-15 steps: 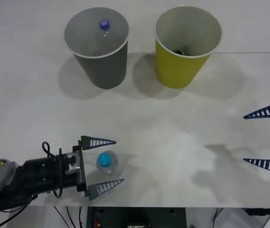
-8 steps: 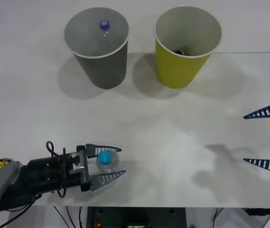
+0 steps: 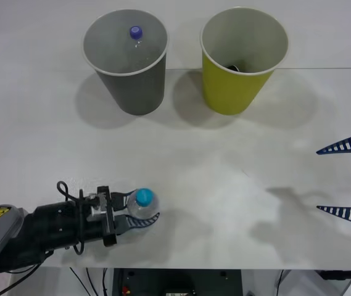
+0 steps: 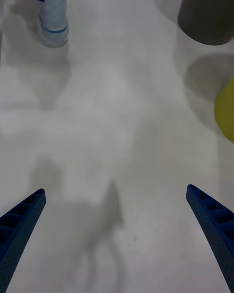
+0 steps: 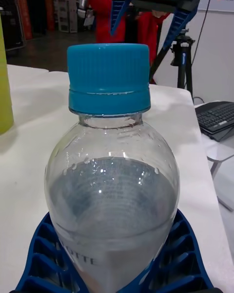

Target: Put the can into the green bin and the plastic bottle into the gray bin

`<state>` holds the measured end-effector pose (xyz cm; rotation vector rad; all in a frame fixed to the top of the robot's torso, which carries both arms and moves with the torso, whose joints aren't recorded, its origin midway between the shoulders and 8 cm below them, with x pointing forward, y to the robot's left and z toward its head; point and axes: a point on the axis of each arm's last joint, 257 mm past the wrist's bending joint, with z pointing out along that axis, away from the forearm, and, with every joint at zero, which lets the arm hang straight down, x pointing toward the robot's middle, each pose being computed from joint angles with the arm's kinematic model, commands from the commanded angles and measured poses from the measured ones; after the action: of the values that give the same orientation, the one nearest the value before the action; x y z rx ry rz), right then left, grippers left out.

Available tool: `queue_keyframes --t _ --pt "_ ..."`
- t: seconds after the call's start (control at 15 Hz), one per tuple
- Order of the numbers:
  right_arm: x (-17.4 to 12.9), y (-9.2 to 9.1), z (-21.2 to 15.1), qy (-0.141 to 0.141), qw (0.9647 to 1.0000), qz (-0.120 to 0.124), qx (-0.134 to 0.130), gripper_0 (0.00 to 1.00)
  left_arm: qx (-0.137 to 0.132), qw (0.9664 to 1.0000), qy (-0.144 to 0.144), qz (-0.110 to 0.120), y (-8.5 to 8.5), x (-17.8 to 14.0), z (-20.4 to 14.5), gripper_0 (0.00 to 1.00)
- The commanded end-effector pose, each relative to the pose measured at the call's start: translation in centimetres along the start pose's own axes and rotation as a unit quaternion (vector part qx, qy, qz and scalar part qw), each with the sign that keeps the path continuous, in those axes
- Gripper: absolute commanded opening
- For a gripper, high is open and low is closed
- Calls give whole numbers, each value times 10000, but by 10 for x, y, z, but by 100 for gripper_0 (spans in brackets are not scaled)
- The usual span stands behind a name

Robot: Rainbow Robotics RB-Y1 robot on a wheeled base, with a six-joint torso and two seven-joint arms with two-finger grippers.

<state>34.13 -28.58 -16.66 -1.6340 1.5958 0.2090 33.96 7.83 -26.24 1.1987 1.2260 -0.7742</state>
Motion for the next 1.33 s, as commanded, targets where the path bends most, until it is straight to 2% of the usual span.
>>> queue_keyframes --t 0.07,0.2,0.4,0.53,0.8,0.87,1.0,1.07,1.27,1.33 --pt "0 0 0 0 10000 0 0 100 -61 9996 37 -266 8 -5 -10 0" --pt "0 0 0 0 10000 0 0 100 -144 9981 162 -572 21 -17 -24 0" --pt "0 0 0 0 10000 0 0 100 -209 9947 654 -768 36 -26 -47 0" --pt "0 0 0 0 10000 0 0 100 -351 9906 920 -946 47 -34 -62 0" --pt "0 0 0 0 10000 0 0 100 -515 9820 1244 -1323 66 -52 -88 0" --pt "0 0 0 0 10000 0 0 100 -590 9787 1345 -1433 73 -58 -95 0" --pt "0 0 0 0 10000 0 0 100 -690 9730 1640 -1471 82 -65 -107 0" --pt "0 0 0 0 10000 0 0 100 -775 9683 1836 -1507 87 -69 -113 0" --pt "0 0 0 0 10000 0 0 100 -1000 9582 2089 -1678 102 -87 -124 0" --pt "0 0 0 0 10000 0 0 100 -1052 9559 2119 -1738 106 -92 -126 0"
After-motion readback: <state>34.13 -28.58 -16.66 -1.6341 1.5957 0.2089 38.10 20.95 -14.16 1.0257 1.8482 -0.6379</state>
